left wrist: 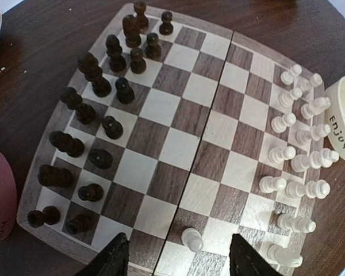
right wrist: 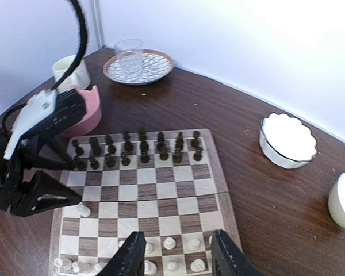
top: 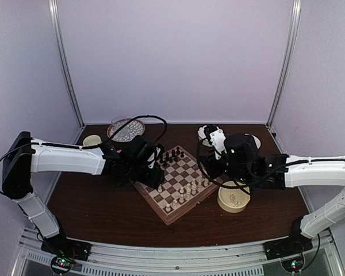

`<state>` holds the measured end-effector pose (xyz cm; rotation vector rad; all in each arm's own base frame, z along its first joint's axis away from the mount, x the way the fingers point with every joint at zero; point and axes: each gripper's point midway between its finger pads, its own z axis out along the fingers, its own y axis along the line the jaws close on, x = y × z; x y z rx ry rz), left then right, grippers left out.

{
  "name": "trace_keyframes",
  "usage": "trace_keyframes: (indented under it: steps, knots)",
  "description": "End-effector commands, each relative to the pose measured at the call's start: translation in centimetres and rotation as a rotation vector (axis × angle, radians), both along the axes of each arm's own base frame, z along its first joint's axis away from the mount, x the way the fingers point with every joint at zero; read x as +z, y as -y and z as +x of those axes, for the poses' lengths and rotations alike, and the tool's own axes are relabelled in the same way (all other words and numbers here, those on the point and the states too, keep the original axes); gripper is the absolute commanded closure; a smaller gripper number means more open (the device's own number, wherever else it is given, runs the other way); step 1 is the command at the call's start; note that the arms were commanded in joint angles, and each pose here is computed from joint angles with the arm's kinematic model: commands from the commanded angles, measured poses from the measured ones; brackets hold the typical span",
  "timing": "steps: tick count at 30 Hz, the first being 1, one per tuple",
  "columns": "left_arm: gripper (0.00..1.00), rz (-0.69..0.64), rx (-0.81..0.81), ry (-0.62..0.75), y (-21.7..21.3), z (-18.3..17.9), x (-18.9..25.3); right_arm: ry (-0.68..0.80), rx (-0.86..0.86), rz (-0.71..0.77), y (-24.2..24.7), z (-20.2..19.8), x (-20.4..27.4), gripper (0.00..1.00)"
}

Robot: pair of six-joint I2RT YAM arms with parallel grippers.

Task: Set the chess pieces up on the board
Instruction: Pick up the pawn from the chessboard.

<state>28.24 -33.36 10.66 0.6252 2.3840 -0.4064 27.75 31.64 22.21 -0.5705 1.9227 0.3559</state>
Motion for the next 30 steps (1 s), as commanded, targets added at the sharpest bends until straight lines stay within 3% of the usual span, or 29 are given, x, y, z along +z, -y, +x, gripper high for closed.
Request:
trace_keyframes:
  steps: [1,7,15,24,30]
  knots:
    - [0.40,0.077,-0.016,-0.064,0.2,-1.2,-0.3,0.066,-0.208,-0.004,5.1,1.2,-0.7,0.56]
    - [0.43,0.125,-0.072,-0.138,0.8,-2.1,-1.2,0.080,-0.261,0.072,7.1,1.5,-0.5,0.54]
    - [0.56,0.161,-0.081,-0.152,1.1,-1.9,-2.6,0.073,-0.246,0.067,6.7,1.6,-0.9,0.54]
    - [0.59,0.162,-0.091,-0.162,1.6,-1.8,-3.2,0.069,-0.240,0.049,6.3,1.9,-1.3,0.55]
    - [0.66,0.177,-0.100,-0.163,1.9,-1.5,-3.8,0.072,-0.237,0.049,6.2,1.9,-1.1,0.54]
